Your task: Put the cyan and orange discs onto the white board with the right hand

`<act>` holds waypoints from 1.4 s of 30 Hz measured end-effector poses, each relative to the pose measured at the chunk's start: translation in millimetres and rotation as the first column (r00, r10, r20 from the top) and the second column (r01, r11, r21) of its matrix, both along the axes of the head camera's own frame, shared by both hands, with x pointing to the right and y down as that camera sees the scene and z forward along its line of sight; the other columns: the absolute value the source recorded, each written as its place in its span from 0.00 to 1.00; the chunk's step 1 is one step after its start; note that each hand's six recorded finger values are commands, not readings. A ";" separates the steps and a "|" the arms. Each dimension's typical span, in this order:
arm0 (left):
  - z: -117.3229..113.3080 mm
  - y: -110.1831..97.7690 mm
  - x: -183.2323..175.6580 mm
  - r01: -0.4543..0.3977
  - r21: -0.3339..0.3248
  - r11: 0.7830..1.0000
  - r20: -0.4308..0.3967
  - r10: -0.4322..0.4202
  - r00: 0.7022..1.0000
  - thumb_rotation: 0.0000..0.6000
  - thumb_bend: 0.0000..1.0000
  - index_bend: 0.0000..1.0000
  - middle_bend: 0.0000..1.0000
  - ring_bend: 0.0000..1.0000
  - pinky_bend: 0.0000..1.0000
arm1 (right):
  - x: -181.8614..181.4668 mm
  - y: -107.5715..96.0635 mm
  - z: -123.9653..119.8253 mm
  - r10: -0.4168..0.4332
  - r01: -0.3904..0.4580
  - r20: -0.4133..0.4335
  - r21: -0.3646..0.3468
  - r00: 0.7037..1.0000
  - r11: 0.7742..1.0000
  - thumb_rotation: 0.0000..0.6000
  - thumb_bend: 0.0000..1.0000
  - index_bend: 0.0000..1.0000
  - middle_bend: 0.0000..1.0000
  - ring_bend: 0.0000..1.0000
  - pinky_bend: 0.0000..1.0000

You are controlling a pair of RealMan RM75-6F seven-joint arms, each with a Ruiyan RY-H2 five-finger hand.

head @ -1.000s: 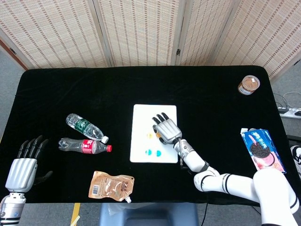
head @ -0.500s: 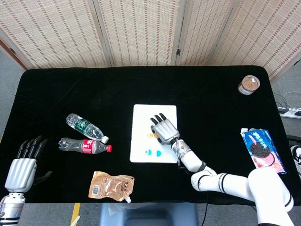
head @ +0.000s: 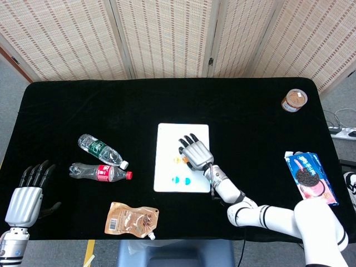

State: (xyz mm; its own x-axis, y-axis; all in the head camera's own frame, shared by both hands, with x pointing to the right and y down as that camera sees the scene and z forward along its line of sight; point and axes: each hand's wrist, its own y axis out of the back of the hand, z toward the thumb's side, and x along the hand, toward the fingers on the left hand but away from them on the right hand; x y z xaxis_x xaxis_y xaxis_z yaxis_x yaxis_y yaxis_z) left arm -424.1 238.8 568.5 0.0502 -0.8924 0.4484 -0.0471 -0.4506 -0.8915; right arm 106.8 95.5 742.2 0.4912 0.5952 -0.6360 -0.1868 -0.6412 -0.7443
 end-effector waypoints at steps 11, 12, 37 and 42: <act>-0.3 -4.1 -1.1 0.002 0.005 1.000 -0.006 -0.002 1.000 1.00 0.20 0.07 0.03 0.03 0.00 | 68.8 -38.7 -40.1 0.156 -0.158 0.026 0.138 0.987 0.978 1.00 0.46 0.32 0.13 0.00 0.00; -0.1 -4.5 -0.4 0.000 0.005 1.000 -0.007 0.000 1.000 1.00 0.20 0.07 0.03 0.03 0.00 | 79.5 -40.8 -45.5 0.177 -0.179 0.030 0.156 0.984 0.971 1.00 0.46 0.31 0.13 0.00 0.00; -6.4 -9.8 8.2 0.008 0.044 0.999 -0.009 -0.008 1.000 1.00 0.20 0.05 0.03 0.04 0.00 | 311.4 88.2 -162.6 0.557 -0.573 0.138 0.233 0.819 0.785 1.00 0.46 0.00 0.00 0.00 0.00; -7.8 -7.8 8.6 0.009 0.050 0.999 -0.010 -0.009 1.000 1.00 0.20 0.05 0.03 0.03 0.00 | 325.0 115.6 -173.2 0.597 -0.613 0.141 0.220 0.790 0.759 1.00 0.46 0.00 0.00 0.00 0.00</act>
